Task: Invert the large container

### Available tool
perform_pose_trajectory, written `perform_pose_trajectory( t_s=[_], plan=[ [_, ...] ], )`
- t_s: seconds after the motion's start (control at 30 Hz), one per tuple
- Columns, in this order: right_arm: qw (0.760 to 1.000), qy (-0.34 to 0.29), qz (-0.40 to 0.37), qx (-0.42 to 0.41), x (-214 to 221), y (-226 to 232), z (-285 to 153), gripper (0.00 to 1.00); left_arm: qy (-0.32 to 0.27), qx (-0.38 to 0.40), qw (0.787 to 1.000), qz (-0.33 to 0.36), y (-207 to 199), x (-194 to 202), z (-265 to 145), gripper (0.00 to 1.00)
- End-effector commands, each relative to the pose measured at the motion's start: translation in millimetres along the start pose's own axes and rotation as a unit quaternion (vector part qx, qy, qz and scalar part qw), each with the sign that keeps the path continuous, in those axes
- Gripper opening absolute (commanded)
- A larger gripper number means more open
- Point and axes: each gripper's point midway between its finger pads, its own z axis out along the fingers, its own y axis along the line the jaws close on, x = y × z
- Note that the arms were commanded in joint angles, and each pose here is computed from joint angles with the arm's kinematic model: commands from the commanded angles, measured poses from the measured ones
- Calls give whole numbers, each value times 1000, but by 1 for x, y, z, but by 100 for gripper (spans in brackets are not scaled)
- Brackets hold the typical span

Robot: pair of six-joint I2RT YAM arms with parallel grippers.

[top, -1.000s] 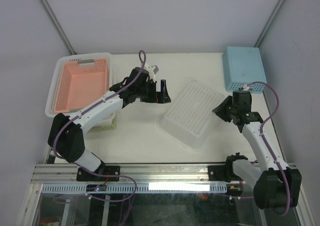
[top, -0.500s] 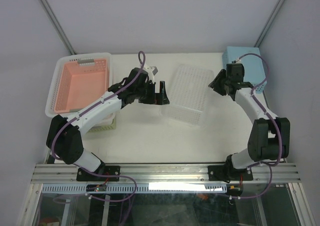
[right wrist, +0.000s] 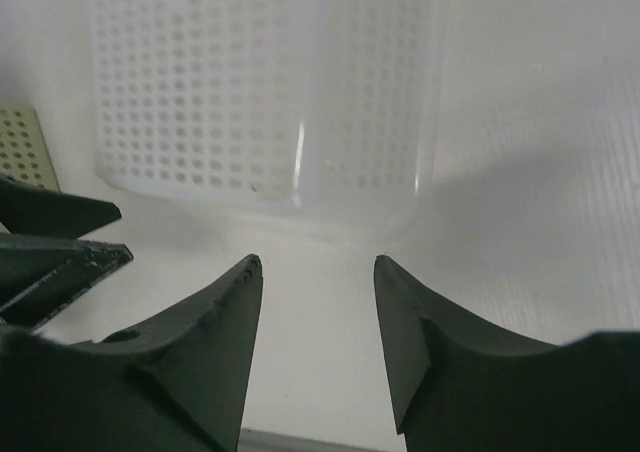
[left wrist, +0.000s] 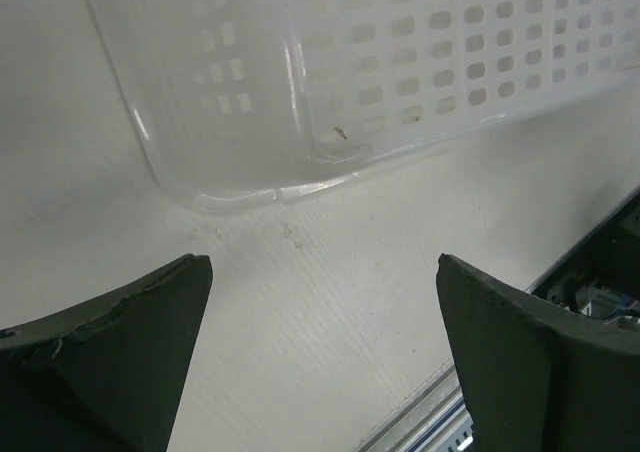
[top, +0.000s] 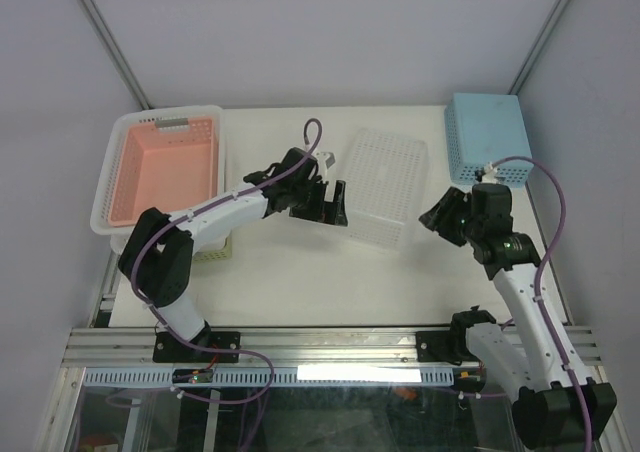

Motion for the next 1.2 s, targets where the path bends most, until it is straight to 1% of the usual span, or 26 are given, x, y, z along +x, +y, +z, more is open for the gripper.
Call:
perform_pose_trajectory(
  t_s=[0.0, 0.1, 0.23, 0.33, 0.5, 0.57, 0.67, 0.83, 0.9, 1.0, 1.1, 1.17],
  plan=[
    [997, 72, 23, 31, 48, -21, -18, 52, -22, 62, 996, 52, -35, -20, 16, 99],
    [997, 54, 29, 56, 46, -31, -25, 54, -24, 98, 994, 49, -50, -31, 30, 99],
    [996, 22, 29, 78, 32, -36, -31, 56, -44, 142, 987, 52, -77, -53, 36, 99],
    [996, 35, 32, 69, 32, -29, -29, 56, -55, 172, 982, 59, -94, -63, 27, 99],
    [998, 49, 44, 26, 36, -13, -19, 51, -82, 193, 975, 76, -106, -72, -2, 99],
    [997, 56, 51, 2, 40, -3, -11, 49, -92, 186, 976, 71, -102, -75, -11, 99],
    [996, 71, 47, -12, 51, 12, 5, 47, -102, 164, 980, 42, -82, -79, -19, 99],
    [997, 76, 10, 9, 63, 31, 40, 46, -105, 137, 985, 3, -47, -84, -20, 99],
    [997, 68, 2, 42, 59, 24, 55, 45, -102, 134, 986, -2, -42, -85, -19, 99],
    [995, 39, -5, 95, 43, 6, 71, 44, -105, 121, 987, -10, -34, -86, -19, 99],
    [992, 12, 12, 128, 19, -20, 84, 44, -109, 112, 988, -13, -27, -87, -20, 99],
    [989, 8, 27, 148, 7, -34, 89, 44, -105, 115, 988, -13, -26, -86, -19, 99]
  ],
)
